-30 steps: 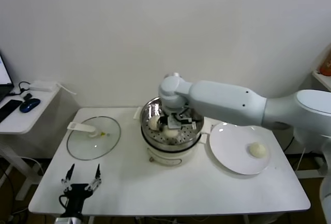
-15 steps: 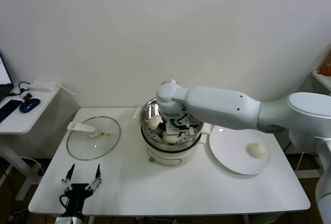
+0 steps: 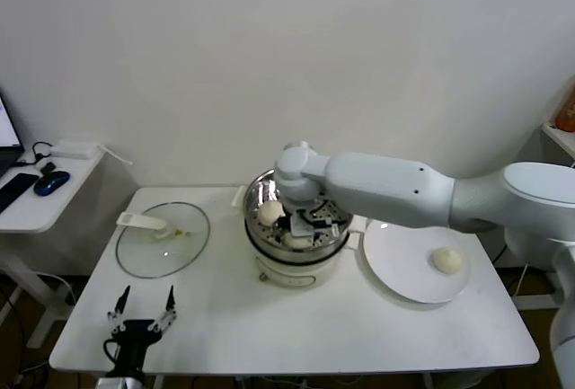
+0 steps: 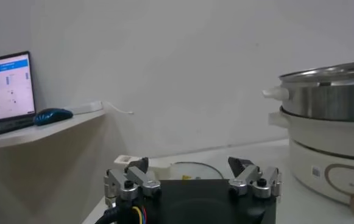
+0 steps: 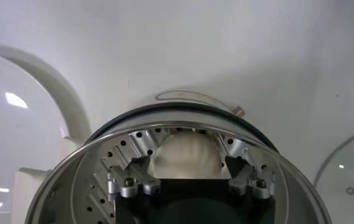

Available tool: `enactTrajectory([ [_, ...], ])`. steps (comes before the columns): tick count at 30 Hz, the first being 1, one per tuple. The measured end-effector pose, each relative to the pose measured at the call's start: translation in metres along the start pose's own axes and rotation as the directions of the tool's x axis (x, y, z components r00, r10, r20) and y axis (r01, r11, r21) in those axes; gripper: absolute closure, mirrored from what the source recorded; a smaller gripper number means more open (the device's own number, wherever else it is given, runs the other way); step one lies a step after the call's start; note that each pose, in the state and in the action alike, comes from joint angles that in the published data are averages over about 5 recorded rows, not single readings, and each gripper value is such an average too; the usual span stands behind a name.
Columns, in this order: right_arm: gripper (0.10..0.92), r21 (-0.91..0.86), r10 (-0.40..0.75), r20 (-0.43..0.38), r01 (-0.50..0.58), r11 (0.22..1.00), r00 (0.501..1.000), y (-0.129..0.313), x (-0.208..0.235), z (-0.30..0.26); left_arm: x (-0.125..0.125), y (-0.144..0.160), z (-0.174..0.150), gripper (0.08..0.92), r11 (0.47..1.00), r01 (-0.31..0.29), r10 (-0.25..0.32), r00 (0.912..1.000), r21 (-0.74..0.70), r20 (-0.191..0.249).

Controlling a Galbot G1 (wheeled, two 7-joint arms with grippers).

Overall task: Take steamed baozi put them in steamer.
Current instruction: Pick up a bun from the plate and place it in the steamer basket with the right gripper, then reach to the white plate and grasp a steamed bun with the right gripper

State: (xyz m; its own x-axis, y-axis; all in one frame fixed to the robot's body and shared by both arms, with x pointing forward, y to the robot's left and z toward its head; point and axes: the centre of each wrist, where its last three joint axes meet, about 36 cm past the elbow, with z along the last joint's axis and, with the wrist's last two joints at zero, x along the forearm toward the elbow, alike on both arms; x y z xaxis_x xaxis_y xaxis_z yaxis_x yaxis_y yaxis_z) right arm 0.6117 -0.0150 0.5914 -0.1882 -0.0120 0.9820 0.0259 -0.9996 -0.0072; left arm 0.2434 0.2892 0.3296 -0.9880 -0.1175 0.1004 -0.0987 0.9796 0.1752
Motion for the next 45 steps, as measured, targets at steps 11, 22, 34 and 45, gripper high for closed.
enactTrajectory([
  [11,0.2,-0.044,0.029,-0.01,-0.03,0.999,1.0,0.013,0.025,0.018,0.0,0.0,-0.001,0.177,1.0,0.0,0.0,1.0,-0.001,0.002],
  [22,0.2,-0.253,0.06,-0.011,-0.06,0.966,0.998,0.068,0.065,0.047,0.001,0.001,-0.001,0.177,1.0,0.005,-0.005,1.0,-0.001,-0.005],
  [34,0.2,-0.779,0.124,0.047,-0.042,0.626,0.991,0.219,0.064,0.078,-0.001,-0.004,-0.009,0.177,1.0,-0.005,0.005,1.0,0.013,0.007],
  [45,0.2,-0.968,0.12,0.045,0.014,0.252,0.992,0.352,0.021,0.065,0.0,-0.006,-0.008,0.177,1.0,-0.004,0.004,1.0,0.016,0.005],
])
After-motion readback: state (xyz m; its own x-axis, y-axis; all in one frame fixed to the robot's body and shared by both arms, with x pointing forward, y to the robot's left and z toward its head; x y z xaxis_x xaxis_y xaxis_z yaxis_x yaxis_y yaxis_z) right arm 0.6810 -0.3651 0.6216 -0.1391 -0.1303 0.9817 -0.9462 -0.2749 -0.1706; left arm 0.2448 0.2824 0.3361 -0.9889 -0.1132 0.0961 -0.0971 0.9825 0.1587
